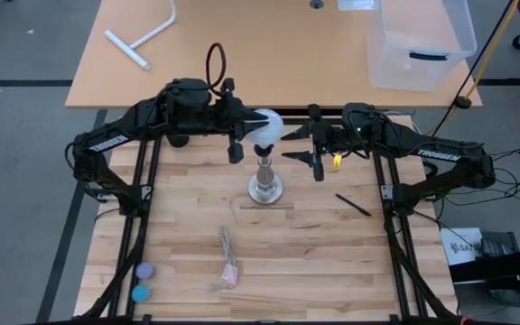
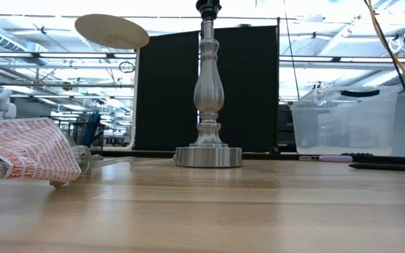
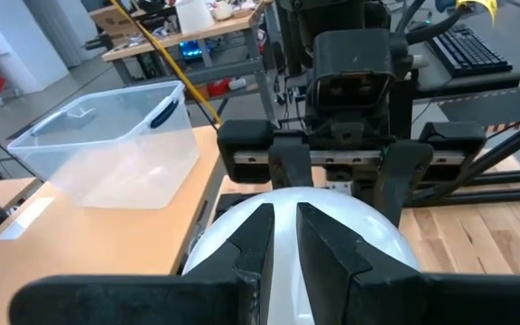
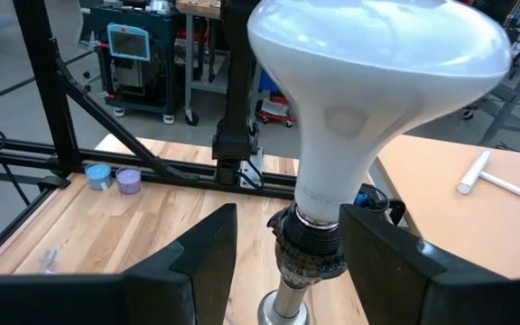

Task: Screw lightbulb
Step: Insert the lightbulb into the lamp

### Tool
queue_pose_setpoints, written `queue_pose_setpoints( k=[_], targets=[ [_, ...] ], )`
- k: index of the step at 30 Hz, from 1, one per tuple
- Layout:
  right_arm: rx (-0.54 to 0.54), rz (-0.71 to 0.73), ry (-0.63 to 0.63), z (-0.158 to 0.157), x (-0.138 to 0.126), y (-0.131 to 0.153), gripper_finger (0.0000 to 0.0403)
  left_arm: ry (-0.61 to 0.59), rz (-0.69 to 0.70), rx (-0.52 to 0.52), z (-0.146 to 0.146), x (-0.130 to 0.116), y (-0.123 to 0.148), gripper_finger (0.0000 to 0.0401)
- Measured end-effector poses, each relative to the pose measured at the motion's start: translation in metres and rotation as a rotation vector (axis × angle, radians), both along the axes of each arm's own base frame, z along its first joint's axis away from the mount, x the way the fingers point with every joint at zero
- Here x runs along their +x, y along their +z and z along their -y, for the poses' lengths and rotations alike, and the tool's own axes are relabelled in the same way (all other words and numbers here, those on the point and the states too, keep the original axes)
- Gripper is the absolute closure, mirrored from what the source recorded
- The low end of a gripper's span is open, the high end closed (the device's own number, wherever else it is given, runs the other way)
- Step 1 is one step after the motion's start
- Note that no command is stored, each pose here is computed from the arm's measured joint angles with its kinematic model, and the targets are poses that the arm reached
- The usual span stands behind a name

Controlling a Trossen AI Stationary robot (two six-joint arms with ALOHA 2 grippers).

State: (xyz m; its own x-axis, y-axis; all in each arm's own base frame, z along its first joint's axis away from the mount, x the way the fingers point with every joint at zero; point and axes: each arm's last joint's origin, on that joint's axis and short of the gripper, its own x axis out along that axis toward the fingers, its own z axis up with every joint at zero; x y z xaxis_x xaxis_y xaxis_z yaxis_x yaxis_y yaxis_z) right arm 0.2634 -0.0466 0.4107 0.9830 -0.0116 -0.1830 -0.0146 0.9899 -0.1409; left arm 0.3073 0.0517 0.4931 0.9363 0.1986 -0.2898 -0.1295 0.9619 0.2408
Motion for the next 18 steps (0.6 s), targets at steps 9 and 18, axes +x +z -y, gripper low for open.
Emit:
queue_pose_setpoints(
  k=[9,18],
  targets=[
    [-0.002,0.001,0.000,0.0000,0.0000,0.0001,0.0216,-0.001,0.012,0.004,0.0006,-0.0006,0.0014,0.0344],
    [0.000,-0.005,0.003,-0.0004,0.0017,-0.0013,0.0216,0.001,0.002,-0.005,0.0005,0.0005,-0.0002,0.0344]
  ],
)
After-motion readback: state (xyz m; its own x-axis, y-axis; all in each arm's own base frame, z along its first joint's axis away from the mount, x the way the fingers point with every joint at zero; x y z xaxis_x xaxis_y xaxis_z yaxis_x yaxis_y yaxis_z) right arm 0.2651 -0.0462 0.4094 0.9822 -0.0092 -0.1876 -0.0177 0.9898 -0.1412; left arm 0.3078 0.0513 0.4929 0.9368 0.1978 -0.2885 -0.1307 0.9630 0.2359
